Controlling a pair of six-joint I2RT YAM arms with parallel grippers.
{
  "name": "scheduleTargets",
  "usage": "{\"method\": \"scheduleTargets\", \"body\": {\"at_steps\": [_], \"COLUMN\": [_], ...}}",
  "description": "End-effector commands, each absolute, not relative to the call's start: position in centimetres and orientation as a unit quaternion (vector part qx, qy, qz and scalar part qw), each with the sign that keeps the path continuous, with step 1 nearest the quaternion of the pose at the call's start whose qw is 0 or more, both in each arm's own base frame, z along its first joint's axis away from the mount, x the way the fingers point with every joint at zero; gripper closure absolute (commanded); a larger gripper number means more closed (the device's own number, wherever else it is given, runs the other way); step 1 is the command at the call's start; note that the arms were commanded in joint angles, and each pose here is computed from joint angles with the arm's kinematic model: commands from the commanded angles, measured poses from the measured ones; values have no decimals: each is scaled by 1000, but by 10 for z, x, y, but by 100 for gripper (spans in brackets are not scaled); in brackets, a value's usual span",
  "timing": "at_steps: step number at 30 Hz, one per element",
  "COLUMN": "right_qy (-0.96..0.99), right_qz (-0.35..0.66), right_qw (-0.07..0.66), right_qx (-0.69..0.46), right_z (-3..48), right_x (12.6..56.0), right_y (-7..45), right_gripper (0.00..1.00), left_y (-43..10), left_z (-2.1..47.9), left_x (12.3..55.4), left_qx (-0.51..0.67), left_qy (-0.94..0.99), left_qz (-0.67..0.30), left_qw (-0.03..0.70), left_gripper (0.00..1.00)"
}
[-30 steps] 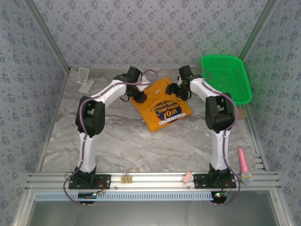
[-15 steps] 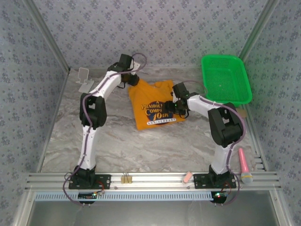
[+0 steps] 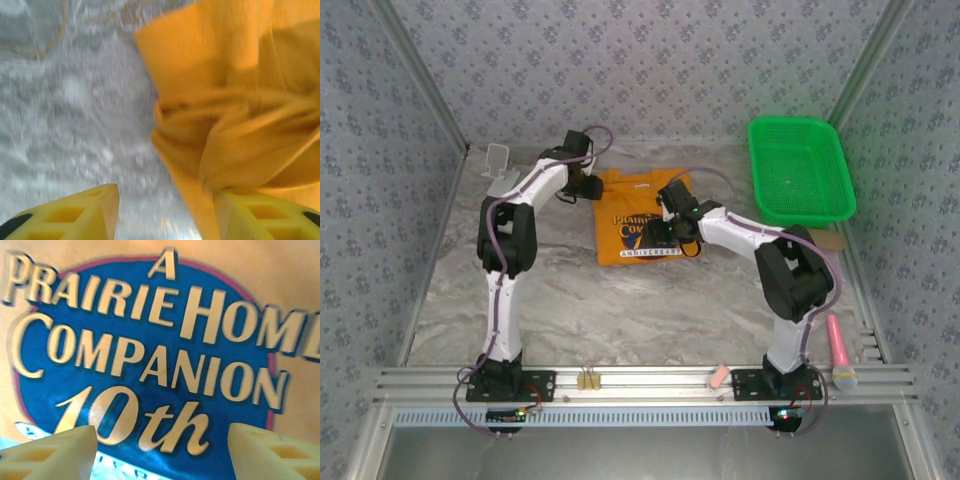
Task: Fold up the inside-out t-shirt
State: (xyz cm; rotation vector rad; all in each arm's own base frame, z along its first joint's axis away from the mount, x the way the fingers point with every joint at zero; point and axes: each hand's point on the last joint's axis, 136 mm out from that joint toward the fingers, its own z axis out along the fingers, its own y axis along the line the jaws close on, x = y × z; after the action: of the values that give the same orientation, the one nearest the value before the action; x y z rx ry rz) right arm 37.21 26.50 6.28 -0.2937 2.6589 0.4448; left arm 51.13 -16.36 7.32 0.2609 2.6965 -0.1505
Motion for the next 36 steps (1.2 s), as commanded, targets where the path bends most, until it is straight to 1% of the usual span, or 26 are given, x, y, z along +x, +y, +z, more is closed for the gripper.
{"method": "scheduleTargets", "body": {"at_steps": [1, 5, 9, 11, 15, 17, 19, 20, 22, 23, 24, 25, 27, 30, 33, 36], "right_qy": [968, 975, 977, 975, 967, 967, 965, 966, 967, 961, 954, 951, 952, 957, 962, 965], "right_qz": [142, 94, 118, 133, 127, 123, 128, 135, 170, 205, 226, 227, 200, 167, 133, 121], "right_qw": [175, 142, 110, 128, 203, 210, 208, 200, 162, 158, 172, 188, 214, 221, 221, 206], "right_qx": [-109, -141, -142, -126, -83, -80, -93, -96, -96, -97, -95, -94, -94, -87, -94, -109], "right_z": [30, 15, 19, 42, 95, 102, 101, 102, 107, 111, 115, 116, 119, 116, 104, 86], "right_x": [344, 284, 229, 225, 251, 262, 275, 284, 303, 316, 334, 349, 384, 418, 440, 452], "right_y": [267, 254, 247, 241, 213, 197, 189, 186, 178, 179, 176, 172, 159, 148, 138, 135], "right_gripper": [30, 29, 27, 25, 18, 17, 18, 18, 19, 23, 22, 18, 16, 16, 16, 15], "left_y": [-172, -167, -170, -181, -211, -225, -232, -234, -234, -235, -237, -240, -241, -237, -232, -241], "left_z": [122, 141, 150, 145, 134, 130, 123, 120, 116, 116, 115, 116, 115, 111, 98, 82], "left_x": [494, 462, 424, 402, 354, 336, 328, 330, 340, 350, 361, 371, 395, 428, 455, 462], "left_qx": [76, 64, 56, 59, 73, 101, 116, 116, 118, 120, 124, 129, 137, 124, 119, 141], "left_qy": [959, 956, 952, 951, 946, 944, 945, 947, 949, 949, 946, 944, 941, 942, 941, 941], "left_qz": [-94, -113, -152, -186, -247, -251, -250, -251, -241, -235, -234, -235, -228, -232, -233, -246], "left_qw": [257, 262, 259, 240, 194, 187, 174, 166, 166, 175, 186, 195, 208, 211, 213, 185], "left_gripper": [48, 48, 48, 47, 48, 47, 46, 47, 47, 47, 47, 47, 47, 47, 47, 46]}}
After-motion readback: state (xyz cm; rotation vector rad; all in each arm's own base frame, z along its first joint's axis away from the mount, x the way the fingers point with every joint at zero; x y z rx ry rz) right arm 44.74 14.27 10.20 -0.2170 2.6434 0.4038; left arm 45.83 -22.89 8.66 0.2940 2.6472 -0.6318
